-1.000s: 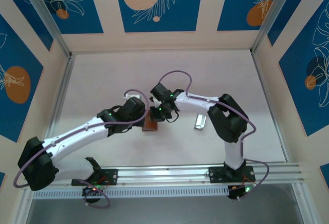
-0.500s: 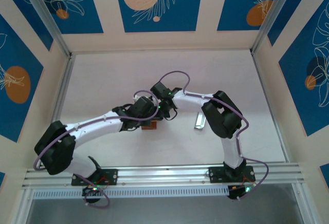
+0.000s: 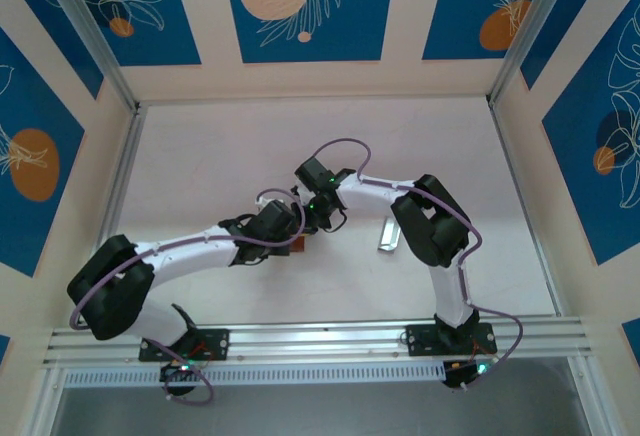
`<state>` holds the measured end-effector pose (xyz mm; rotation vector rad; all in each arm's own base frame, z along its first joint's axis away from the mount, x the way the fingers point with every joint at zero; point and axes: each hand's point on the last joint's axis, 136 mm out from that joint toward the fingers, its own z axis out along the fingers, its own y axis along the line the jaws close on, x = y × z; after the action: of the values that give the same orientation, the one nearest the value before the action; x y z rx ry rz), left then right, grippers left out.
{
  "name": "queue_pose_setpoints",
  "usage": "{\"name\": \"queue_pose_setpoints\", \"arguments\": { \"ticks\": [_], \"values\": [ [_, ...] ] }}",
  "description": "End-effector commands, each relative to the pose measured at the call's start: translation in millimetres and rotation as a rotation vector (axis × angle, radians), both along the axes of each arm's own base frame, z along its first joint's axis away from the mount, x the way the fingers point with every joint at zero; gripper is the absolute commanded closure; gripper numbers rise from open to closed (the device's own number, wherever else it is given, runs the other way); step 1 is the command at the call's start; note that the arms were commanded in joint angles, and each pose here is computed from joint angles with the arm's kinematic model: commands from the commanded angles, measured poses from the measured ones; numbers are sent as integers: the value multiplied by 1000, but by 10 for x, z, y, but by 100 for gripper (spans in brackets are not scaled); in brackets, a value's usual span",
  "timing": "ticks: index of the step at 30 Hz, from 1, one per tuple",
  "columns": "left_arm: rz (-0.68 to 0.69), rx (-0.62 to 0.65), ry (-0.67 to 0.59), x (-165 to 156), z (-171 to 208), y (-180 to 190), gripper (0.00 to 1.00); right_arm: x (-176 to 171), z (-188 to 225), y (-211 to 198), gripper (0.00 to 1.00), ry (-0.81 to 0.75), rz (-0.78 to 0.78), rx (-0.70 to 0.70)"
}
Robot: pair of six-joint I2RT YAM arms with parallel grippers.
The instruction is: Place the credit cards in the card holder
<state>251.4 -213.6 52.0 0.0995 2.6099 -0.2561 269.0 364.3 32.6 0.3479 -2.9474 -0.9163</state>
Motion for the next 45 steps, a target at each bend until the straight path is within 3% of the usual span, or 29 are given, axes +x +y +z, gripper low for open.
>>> {"name": "queue_pose_setpoints", "arguments": {
  "ticks": [1, 12, 14, 17, 22, 31, 41, 45],
  "values": [
    [22, -5, -10, 54, -33, 15, 93, -54, -126, -29, 98, 44, -1, -35],
    [65, 61, 90, -157, -593, 225, 96, 32, 242, -24, 95, -27, 11, 11],
    [74, 61, 94, -190, -618, 259, 96, 75, 335, -58, 93, -50, 3, 28],
    [79, 66, 101, -236, -645, 306, 96, 147, 448, -168, 78, -75, -30, 57],
    [82, 69, 112, -267, -668, 329, 96, 198, 402, -308, 67, -59, -61, 83],
    [76, 67, 116, -269, -681, 315, 96, 120, 74, -210, 63, 27, -57, 85],
    [65, 55, 112, -265, -698, 286, 95, -10, 63, 121, 66, 78, -7, 184],
    [58, 49, 107, -250, -673, 265, 95, -4, 123, 127, 87, 53, -13, 194]
  ]
}}
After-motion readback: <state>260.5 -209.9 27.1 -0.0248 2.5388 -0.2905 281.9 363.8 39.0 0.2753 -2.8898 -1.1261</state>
